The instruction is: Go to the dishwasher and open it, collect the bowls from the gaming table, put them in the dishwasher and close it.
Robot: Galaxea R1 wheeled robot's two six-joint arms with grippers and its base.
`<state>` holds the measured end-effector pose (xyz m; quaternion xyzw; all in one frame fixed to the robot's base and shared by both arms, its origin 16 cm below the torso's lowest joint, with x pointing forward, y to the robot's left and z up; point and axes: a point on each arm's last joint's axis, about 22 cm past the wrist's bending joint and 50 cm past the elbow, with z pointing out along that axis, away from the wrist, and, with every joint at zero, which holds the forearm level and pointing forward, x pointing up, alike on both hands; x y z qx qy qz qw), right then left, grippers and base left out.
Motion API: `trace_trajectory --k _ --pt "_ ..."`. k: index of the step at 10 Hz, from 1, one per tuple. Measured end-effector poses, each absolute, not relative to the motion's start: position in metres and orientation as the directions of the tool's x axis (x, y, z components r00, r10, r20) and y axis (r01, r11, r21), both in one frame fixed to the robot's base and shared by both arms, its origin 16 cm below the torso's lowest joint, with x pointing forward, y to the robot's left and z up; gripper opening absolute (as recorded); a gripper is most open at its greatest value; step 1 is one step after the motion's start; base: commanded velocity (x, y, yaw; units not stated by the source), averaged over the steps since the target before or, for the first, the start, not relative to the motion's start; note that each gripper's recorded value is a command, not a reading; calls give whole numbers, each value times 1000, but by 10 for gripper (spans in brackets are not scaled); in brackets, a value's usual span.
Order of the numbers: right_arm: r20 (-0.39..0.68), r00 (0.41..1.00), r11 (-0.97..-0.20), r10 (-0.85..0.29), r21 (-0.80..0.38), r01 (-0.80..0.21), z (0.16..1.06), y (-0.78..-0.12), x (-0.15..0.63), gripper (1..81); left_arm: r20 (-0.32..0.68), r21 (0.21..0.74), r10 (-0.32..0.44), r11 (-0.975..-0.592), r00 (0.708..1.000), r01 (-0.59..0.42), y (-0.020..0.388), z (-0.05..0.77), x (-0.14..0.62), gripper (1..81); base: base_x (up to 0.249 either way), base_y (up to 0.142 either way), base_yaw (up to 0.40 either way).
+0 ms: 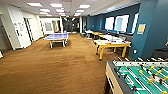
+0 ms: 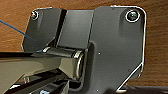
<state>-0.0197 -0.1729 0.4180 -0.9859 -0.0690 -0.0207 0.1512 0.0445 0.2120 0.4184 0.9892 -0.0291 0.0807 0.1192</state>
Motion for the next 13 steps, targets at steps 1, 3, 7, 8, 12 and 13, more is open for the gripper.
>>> trace_trajectory --k 1,3,7,8,12,13 --pt "63 990 -945 130 -296 143 418 -172 -18 811 169 231 -38 -970 985 -77 212 419 47 811 126 0 0" --pt "42 990 -943 133 -301 140 418 -170 -35 811 157 234 -39 -969 987 -76 210 418 37 811 126 0 0" --pt "62 990 -944 130 -296 143 418 -172 -23 811 160 235 -39 -969 986 -76 210 418 38 811 126 0 0" --pt "41 990 -944 134 -298 140 418 -173 -36 811 146 234 -40 -969 989 -74 210 417 30 811 126 0 0" --pt "64 989 -944 132 -295 145 418 -173 -20 811 172 235 -38 -969 984 -78 209 419 47 811 126 0 0" --pt "59 990 -944 132 -296 143 418 -173 -24 811 166 234 -38 -969 985 -77 210 419 43 811 131 0 0"
